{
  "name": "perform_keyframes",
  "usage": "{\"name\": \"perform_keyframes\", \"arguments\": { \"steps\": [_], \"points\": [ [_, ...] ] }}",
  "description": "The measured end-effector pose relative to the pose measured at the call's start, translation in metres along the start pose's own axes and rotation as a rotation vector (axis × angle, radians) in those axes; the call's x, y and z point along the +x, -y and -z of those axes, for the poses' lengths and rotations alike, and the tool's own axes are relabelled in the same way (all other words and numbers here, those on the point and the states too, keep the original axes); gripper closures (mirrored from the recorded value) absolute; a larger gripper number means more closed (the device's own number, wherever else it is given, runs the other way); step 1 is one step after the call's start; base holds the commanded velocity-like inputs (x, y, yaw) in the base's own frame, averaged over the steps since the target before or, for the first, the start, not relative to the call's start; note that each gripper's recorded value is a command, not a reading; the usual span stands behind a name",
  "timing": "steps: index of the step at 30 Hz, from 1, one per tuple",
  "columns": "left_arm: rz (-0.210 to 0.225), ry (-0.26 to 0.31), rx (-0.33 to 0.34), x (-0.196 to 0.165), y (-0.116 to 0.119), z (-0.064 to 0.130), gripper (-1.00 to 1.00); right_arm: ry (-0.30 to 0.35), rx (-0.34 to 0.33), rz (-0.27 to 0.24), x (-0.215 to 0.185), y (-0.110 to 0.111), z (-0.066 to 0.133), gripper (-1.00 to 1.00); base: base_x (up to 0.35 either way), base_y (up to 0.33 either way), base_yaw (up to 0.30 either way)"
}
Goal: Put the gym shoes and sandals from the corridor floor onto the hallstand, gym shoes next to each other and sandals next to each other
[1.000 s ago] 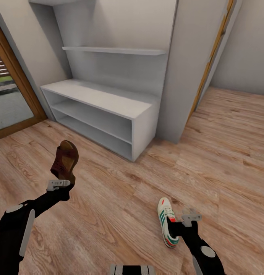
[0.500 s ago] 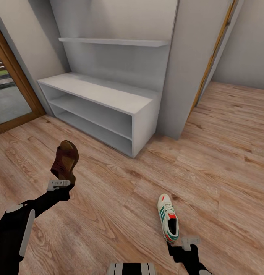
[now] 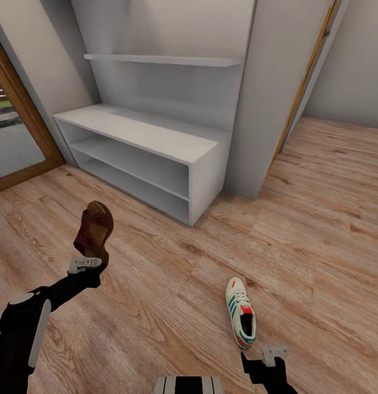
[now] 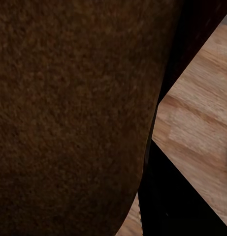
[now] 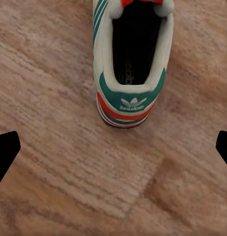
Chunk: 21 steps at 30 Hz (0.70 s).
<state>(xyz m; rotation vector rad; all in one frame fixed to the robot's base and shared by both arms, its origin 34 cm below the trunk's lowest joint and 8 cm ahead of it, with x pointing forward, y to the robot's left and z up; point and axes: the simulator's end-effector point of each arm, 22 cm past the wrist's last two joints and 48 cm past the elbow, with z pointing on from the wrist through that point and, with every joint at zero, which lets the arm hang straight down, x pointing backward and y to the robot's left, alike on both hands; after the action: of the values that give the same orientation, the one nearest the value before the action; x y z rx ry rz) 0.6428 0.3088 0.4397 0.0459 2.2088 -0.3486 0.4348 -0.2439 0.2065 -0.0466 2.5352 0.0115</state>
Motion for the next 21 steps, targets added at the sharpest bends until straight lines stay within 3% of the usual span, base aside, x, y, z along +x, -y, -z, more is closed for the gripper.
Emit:
{"name": "perform_keyframes", "arguments": {
  "steps": [12, 18, 21],
  "points": [
    [-0.012, -0.008, 0.018, 0.002, 0.009, -0.003, 1.00, 0.017, 0.003, -0.002, -0.011, 0.001, -0.002, -1.00, 0.000, 0.000, 0.000],
    [-0.012, -0.008, 0.019, 0.002, 0.010, -0.004, 1.00, 0.114, 0.006, -0.001, -0.077, 0.003, -0.017, -1.00, 0.000, 0.000, 0.000],
    [-0.012, -0.008, 0.020, 0.002, 0.010, -0.004, 1.00, 0.131, 0.006, -0.001, -0.089, 0.004, -0.019, -1.00, 0.000, 0.000, 0.000]
  ]
}}
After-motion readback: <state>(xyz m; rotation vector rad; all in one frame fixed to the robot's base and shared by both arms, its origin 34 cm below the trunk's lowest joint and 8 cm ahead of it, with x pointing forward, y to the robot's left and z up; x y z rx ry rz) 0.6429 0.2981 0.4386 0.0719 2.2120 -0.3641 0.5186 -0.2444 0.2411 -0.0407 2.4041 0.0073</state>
